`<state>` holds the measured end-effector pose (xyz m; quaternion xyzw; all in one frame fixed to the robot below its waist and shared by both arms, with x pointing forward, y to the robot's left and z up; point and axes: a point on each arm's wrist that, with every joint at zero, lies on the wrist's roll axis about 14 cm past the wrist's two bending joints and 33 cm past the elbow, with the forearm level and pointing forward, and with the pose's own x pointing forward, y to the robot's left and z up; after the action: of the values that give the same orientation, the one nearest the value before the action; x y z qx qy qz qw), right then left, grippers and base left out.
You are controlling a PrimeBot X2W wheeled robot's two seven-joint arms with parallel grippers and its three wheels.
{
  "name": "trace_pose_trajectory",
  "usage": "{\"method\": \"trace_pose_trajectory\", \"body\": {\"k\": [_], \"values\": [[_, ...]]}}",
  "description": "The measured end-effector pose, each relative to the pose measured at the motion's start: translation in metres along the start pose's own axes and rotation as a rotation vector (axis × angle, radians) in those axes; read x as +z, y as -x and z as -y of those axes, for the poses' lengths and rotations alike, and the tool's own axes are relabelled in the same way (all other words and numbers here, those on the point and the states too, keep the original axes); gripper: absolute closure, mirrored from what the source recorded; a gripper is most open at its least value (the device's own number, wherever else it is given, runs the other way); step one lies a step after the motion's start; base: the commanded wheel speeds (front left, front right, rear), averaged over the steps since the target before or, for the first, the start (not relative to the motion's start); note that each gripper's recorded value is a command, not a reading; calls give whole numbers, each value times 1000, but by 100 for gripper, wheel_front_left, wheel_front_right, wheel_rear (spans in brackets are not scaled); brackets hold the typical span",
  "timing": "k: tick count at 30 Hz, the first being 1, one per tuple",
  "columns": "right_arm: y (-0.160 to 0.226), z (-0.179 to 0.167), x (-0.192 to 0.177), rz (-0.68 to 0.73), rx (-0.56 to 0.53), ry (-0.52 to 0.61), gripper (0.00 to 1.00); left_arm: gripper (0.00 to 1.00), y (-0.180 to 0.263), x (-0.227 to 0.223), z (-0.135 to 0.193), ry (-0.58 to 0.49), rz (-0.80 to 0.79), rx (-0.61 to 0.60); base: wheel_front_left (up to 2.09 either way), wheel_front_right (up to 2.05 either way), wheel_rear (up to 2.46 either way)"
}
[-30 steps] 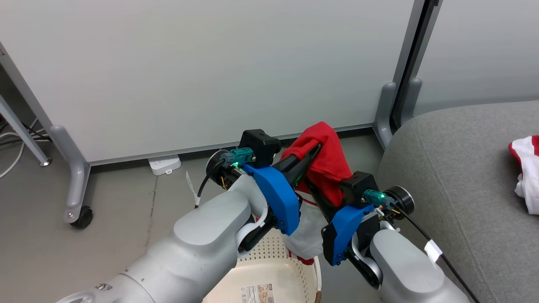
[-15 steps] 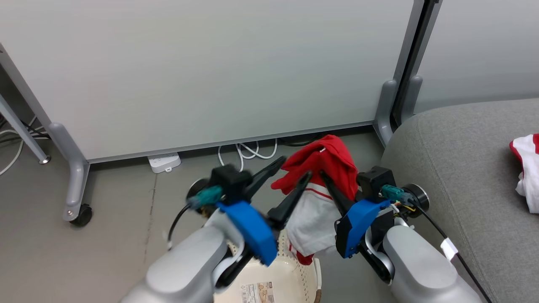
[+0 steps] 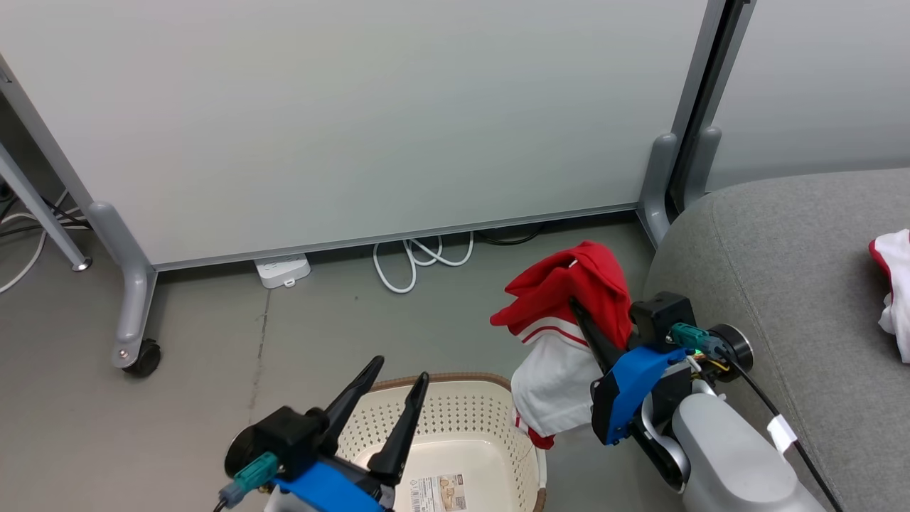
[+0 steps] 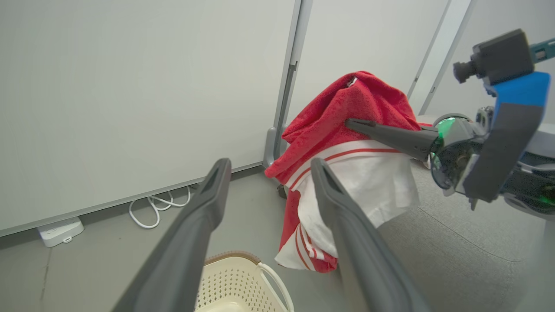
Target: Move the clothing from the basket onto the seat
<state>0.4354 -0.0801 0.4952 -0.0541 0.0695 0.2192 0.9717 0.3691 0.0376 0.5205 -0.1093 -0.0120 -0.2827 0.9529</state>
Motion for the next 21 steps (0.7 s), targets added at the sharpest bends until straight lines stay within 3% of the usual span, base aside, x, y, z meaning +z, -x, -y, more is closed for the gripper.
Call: {"method": "trace_pose_trajectory", "body": {"k": [9, 21], "values": [[4, 1, -4, -12, -12, -6, 100, 0, 21, -9, -20, -1, 1, 98, 0, 0, 0], [8, 4, -7, -20, -24, -20, 100, 0, 18, -10, -19, -2, 9, 104, 0, 0, 0]]}}
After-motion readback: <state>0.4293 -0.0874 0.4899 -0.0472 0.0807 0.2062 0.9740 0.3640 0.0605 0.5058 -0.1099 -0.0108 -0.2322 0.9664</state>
